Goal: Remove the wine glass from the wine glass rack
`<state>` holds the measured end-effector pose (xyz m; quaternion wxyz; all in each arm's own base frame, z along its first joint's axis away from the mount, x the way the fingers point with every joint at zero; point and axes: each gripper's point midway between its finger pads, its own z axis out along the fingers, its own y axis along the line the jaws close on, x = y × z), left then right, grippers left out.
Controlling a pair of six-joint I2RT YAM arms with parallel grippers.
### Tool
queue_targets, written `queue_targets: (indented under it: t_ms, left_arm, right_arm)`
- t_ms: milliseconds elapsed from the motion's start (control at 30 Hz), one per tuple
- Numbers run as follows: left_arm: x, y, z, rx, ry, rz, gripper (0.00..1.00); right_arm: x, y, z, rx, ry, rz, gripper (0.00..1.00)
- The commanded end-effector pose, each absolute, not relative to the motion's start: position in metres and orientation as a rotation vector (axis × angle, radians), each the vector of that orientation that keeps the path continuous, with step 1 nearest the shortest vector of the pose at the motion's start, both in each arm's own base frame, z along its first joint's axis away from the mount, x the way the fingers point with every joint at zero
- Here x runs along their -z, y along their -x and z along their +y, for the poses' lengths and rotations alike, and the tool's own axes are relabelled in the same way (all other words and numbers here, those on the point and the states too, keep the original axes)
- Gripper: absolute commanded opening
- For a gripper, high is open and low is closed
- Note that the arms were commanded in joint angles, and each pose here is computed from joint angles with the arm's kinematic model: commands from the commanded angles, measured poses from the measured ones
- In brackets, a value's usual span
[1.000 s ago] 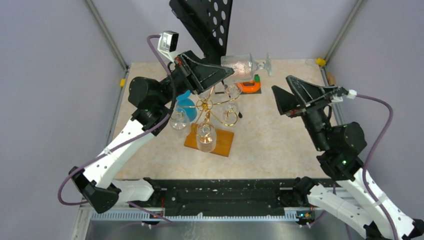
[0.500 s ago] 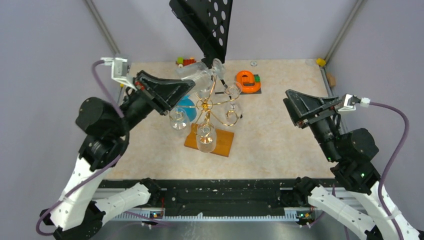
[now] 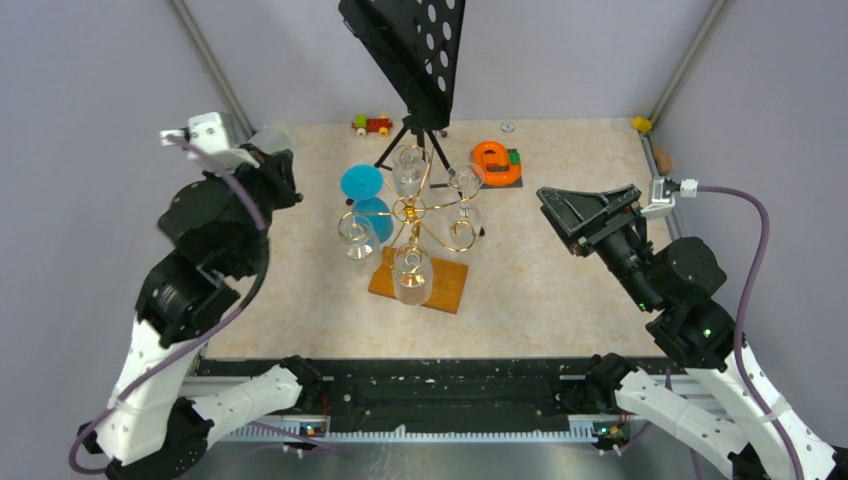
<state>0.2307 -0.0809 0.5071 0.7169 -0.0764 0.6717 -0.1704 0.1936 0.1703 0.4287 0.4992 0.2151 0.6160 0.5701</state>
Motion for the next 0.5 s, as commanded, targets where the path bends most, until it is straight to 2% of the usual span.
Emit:
queue_targets:
  t_ms: [0,133,233,467]
  left_arm:
    - [-0.467,-0.267,-0.042,-0.050,0.281,1.583,0.00]
    - [-0.419,-0.302,-0.026,-0.030,0.343,1.708,0.00]
    - [-0.355,-0.336,-0.018,0.034,0.373,1.881,0.00]
    - [-0.254,-0.364,0.025,0.019,0.523,2.122,0.00]
  right_arm:
    - [-0.424,-0.193,0.177,-1.378,-0.476,1.514,0.76]
    - [-0.416,-0.194,0.179,-1.363,-0.459,1.538,0.76]
    - [-0.411,-0.191,0.178,-1.332,-0.430,1.564,0.76]
    - [-0.405,-0.184,0.170,-1.288,-0.409,1.588,0.76]
